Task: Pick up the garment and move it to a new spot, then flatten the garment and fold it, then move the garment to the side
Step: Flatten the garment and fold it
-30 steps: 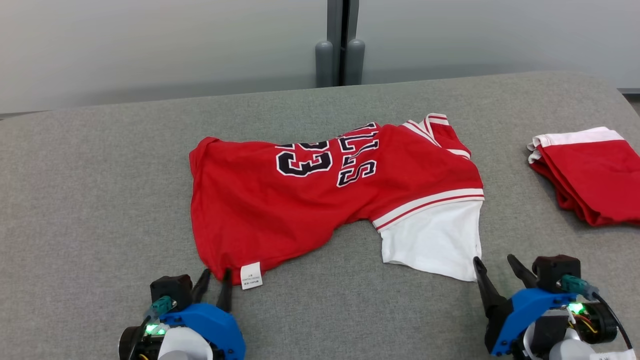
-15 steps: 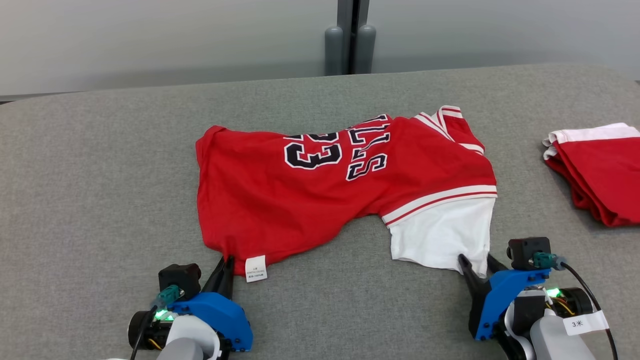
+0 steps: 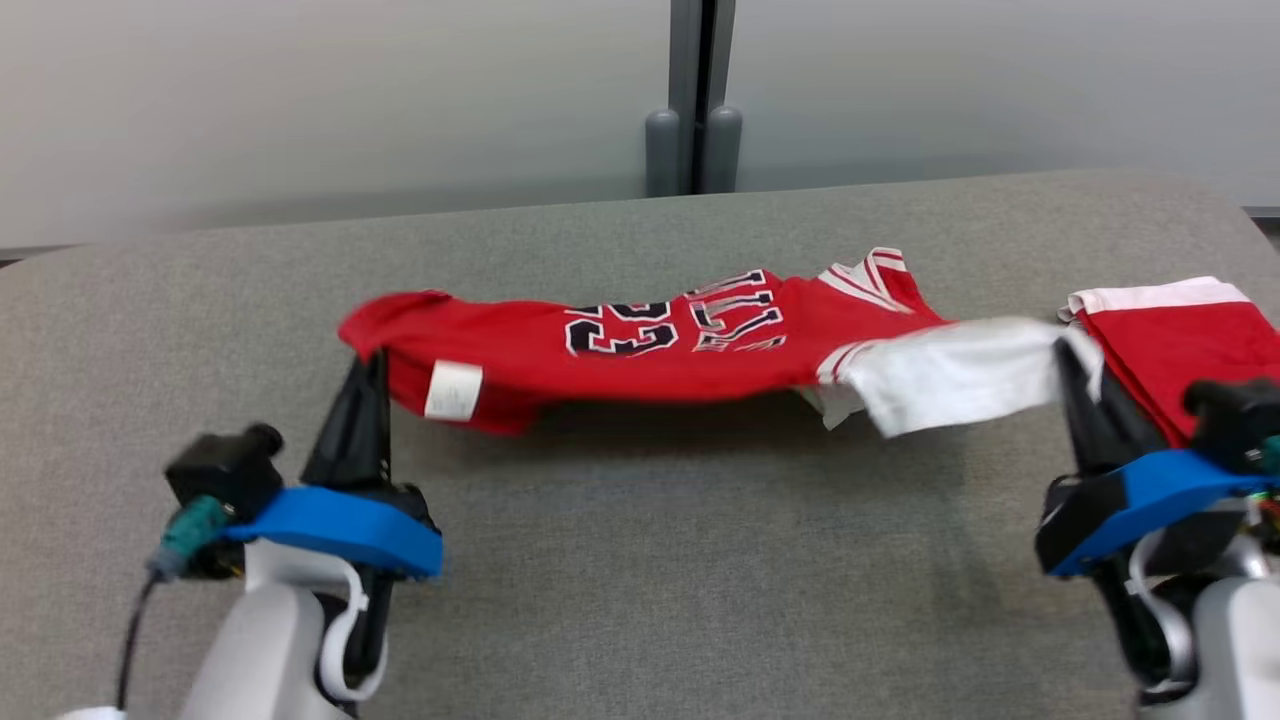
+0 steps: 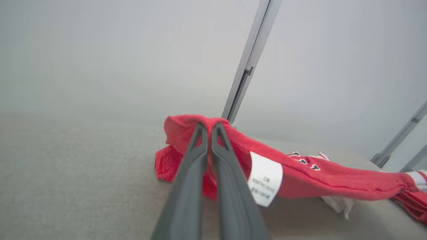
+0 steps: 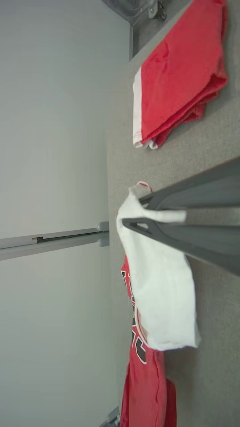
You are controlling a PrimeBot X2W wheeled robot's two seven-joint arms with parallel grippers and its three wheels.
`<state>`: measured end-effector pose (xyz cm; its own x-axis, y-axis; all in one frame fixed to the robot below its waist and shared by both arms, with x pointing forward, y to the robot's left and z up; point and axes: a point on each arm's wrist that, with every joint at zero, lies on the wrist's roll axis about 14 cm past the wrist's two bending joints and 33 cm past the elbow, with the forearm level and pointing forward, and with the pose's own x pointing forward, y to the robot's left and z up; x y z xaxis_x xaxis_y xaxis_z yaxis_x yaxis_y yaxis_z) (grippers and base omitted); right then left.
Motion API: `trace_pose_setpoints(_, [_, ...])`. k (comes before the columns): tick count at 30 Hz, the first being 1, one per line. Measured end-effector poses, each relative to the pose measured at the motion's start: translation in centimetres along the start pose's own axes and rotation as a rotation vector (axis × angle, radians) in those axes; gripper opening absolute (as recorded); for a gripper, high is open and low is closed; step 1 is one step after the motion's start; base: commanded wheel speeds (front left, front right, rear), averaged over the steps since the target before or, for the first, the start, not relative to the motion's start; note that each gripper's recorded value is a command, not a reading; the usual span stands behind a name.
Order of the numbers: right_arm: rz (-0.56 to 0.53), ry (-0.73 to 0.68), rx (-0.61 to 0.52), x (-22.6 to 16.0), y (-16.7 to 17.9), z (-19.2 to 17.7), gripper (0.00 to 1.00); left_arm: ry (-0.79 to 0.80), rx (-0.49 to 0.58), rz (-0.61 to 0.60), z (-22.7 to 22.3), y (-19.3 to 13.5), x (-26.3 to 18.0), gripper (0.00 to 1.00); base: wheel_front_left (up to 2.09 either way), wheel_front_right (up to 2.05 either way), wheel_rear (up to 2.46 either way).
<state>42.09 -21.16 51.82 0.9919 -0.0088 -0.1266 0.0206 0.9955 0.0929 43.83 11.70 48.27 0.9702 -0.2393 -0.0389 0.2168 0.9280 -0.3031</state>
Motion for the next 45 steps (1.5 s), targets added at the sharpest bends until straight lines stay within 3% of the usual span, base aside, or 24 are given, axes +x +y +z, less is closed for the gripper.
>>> trace_pose_setpoints(2, [-0.009, -0.071, -0.029, -0.7, -0.5, 3.2, 0.0, -0.062, 0.003, -0.043, 3.0, -1.0, 0.4, 0.0, 0.0, 0.0, 0.0])
trace_pose_setpoints(3, [-0.011, -0.206, -0.103, -2.3, -0.7, 9.3, 0.0, -0.143, 0.074, -0.125, 8.5, -2.5, 0.6, 0.0, 0.0, 0.0, 0.0])
trace_pose_setpoints(9, [0.007, -0.365, -0.268, -3.7, -0.5, 16.9, 0.0, -0.226, 0.217, -0.211, 15.7, -4.9, 0.6, 0.0, 0.0, 0.0, 0.0])
trace_pose_setpoints(13, [0.006, -0.42, -0.354, -3.4, -0.9, 20.1, 0.0, -0.224, 0.256, -0.261, 17.8, -6.3, 1.3, 0.0, 0.0, 0.0, 0.0])
trace_pose_setpoints(16, [0.009, -0.434, -0.383, -2.1, -1.3, 21.4, 0.0, -0.194, 0.284, -0.278, 18.0, -6.4, 2.6, 0.0, 0.0, 0.0, 0.0])
trace_pose_setpoints(19, [0.016, -0.379, -0.367, 0.7, -2.1, 20.5, 0.0, -0.128, 0.263, -0.281, 16.5, -5.9, 5.1, 0.0, 0.0, 0.0, 0.0])
trace_pose_setpoints(27, [0.073, -0.319, -0.362, 11.2, -1.8, 17.3, 0.0, 0.001, 0.316, -0.186, 11.2, -0.8, 14.1, 0.0, 0.0, 0.0, 0.0])
trace_pose_setpoints(30, [0.064, -0.354, -0.418, 14.6, -2.1, 17.9, 0.0, -0.048, 0.336, -0.138, 12.0, 1.0, 16.6, 0.0, 0.0, 0.0, 0.0])
trace_pose_setpoints(33, [0.05, -0.47, -0.41, 16.2, -2.0, 21.1, 0.0, -0.14, 0.273, -0.105, 14.6, 1.7, 18.0, 0.0, 0.0, 0.0, 0.0])
trace_pose_setpoints(40, [0.014, -0.865, -0.459, 13.8, -0.5, 31.7, 0.0, -0.458, 0.331, -0.066, 23.6, 1.4, 19.1, 0.0, 0.0, 0.0, 0.0])
trace_pose_setpoints(45, [0.033, -0.794, -0.506, 15.6, -0.1, 29.2, 0.0, -0.484, 0.322, -0.076, 22.1, 1.6, 20.0, 0.0, 0.0, 0.0, 0.0])
